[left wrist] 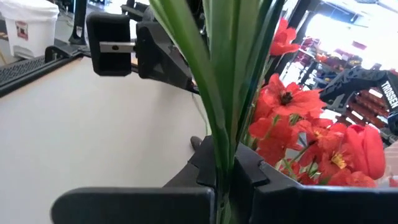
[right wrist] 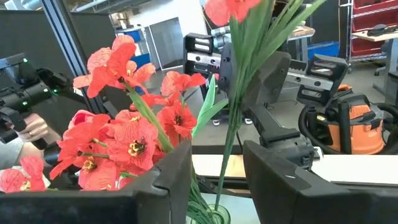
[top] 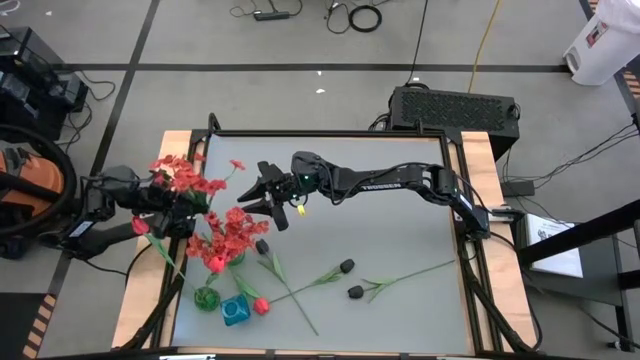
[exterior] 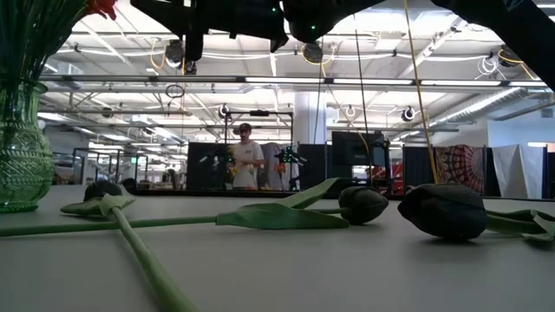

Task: Sort flowers into vase by color
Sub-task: Put the orange flowers into the top green vase

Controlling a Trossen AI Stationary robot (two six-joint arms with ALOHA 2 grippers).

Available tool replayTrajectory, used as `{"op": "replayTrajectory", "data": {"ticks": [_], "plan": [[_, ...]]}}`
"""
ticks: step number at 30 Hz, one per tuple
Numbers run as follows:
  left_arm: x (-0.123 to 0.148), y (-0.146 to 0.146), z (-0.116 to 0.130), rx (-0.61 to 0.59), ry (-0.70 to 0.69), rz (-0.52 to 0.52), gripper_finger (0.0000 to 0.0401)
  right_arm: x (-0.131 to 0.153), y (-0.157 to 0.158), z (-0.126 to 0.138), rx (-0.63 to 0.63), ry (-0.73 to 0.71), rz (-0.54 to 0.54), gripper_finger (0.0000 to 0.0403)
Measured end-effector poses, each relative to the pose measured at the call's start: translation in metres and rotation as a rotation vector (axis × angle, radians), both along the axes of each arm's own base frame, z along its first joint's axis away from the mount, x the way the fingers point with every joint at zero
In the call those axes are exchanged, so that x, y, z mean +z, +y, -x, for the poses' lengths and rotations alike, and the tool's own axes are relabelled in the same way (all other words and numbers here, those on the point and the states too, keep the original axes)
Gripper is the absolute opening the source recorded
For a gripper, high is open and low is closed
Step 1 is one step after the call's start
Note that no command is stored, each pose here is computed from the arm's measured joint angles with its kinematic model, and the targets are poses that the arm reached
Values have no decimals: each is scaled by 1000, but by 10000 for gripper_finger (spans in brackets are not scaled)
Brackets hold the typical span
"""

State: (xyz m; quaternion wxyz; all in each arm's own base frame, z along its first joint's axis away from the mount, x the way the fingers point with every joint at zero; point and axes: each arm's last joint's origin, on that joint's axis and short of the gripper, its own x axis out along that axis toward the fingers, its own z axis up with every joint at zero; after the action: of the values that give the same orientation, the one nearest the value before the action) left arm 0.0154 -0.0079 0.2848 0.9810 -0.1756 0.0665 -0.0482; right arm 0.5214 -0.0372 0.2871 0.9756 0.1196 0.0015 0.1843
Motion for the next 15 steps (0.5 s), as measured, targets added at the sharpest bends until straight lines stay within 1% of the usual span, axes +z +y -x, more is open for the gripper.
{"op": "replayTrajectory", "data": {"ticks": [6,9,15], "plan": [[-1,0,0,-1,1,-22,14,0,0,0,0,0,0,137],[-1,1,0,23,1,-32,14,0,0,0,0,0,0,137],[-1,1,-1,29,1,-36,14,0,0,0,0,1,0,137]]}}
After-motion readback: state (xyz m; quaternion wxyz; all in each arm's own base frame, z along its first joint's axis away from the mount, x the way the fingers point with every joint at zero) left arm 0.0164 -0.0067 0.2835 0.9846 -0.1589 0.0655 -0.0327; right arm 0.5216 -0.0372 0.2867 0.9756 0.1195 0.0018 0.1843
